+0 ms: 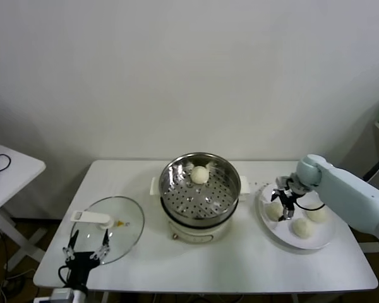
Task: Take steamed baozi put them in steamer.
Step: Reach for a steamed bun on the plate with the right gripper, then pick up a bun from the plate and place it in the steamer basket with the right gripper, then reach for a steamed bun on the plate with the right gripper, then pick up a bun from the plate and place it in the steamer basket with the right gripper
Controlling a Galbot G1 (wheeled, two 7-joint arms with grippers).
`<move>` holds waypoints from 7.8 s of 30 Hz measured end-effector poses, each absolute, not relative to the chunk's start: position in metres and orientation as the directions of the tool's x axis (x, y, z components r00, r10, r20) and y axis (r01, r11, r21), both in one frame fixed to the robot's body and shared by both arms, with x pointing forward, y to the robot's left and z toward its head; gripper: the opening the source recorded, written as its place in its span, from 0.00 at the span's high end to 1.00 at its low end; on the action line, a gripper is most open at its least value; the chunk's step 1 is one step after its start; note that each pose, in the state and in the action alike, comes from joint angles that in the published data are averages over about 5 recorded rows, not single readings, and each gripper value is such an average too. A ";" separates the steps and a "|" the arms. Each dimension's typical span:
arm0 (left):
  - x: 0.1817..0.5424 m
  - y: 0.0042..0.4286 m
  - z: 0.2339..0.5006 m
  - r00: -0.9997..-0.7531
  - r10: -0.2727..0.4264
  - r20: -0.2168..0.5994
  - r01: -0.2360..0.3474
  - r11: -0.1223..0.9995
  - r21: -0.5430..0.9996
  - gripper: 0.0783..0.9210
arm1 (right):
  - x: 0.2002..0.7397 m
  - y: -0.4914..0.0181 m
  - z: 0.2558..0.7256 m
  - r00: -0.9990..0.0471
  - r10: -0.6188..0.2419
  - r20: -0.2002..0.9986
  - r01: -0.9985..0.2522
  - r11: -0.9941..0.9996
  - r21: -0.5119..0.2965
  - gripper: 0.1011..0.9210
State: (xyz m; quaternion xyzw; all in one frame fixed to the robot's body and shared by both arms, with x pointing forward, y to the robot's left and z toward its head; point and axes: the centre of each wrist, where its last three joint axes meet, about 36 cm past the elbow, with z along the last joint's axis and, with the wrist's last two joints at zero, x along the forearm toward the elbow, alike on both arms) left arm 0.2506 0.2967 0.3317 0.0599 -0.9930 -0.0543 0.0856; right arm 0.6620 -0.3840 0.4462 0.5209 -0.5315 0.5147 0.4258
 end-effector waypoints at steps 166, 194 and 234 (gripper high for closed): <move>0.239 0.294 0.340 -0.978 -0.108 0.177 -0.082 0.986 0.148 0.12 | 0.601 -0.460 0.505 -0.020 -0.048 0.999 -0.992 -0.125 -0.026 0.12; 0.244 0.299 0.335 -0.976 -0.116 0.183 -0.088 0.984 0.153 0.12 | 0.610 -0.444 0.451 -0.011 -0.017 1.000 -0.990 -0.139 -0.013 0.12; 0.241 0.297 0.335 -0.976 -0.095 0.195 -0.062 0.984 0.166 0.12 | 0.648 -0.326 0.659 -0.319 -0.047 0.947 -0.694 -0.669 -0.267 0.29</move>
